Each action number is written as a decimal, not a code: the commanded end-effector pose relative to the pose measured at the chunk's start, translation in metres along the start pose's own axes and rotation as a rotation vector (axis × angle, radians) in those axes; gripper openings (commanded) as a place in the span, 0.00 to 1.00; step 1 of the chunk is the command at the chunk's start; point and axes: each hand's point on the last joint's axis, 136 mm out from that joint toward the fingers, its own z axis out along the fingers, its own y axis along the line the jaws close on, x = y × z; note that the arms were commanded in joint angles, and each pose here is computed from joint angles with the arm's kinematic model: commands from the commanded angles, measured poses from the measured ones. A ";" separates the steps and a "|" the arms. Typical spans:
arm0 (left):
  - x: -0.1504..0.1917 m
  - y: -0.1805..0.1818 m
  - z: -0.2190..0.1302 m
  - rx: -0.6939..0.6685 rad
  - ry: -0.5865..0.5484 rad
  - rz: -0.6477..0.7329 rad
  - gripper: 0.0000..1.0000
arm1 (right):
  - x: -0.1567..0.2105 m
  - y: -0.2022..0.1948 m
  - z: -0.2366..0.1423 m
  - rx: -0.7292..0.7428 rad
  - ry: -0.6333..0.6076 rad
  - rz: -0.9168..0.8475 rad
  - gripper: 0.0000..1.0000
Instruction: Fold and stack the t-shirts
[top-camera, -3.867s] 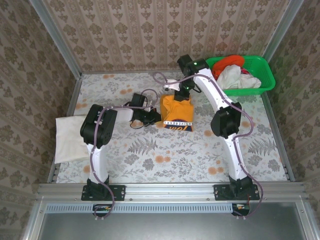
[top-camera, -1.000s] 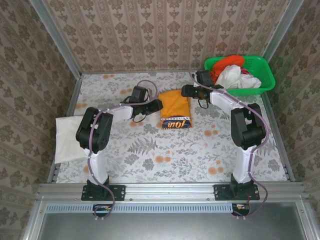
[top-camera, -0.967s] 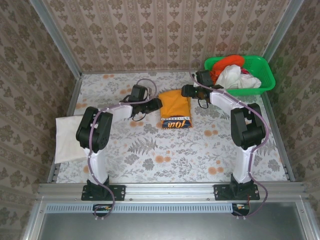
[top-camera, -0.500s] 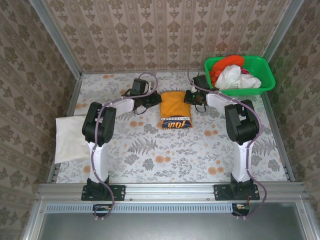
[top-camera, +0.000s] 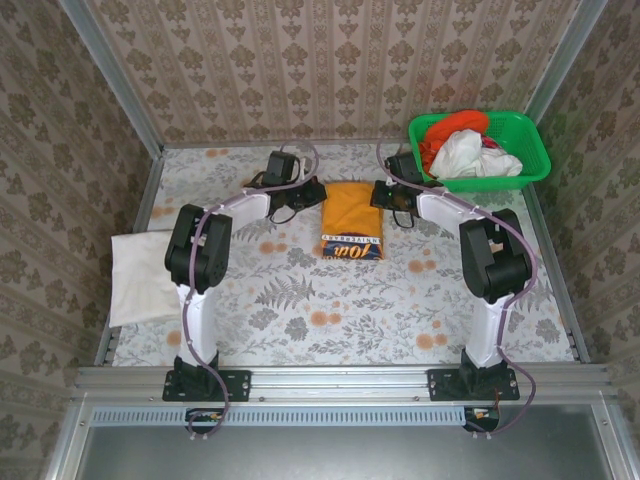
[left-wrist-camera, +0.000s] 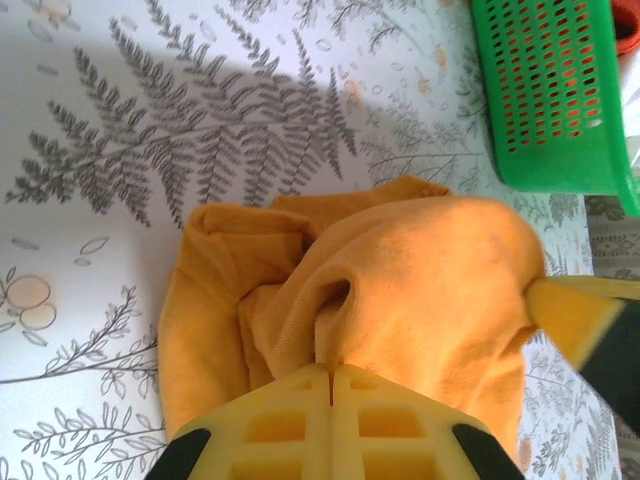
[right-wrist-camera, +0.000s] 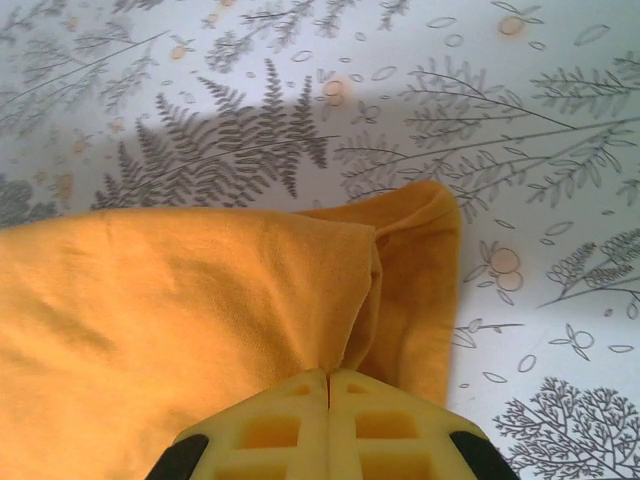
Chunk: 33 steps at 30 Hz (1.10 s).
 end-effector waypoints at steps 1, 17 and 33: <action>0.001 0.011 0.011 -0.029 0.036 0.003 0.00 | 0.021 -0.029 0.016 0.126 0.059 0.081 0.00; 0.009 0.024 0.020 -0.045 0.029 0.007 0.61 | 0.006 -0.015 -0.002 0.036 -0.016 0.101 0.38; 0.034 0.015 -0.007 0.002 -0.004 0.029 1.00 | 0.053 -0.003 0.012 -0.112 0.116 0.148 0.76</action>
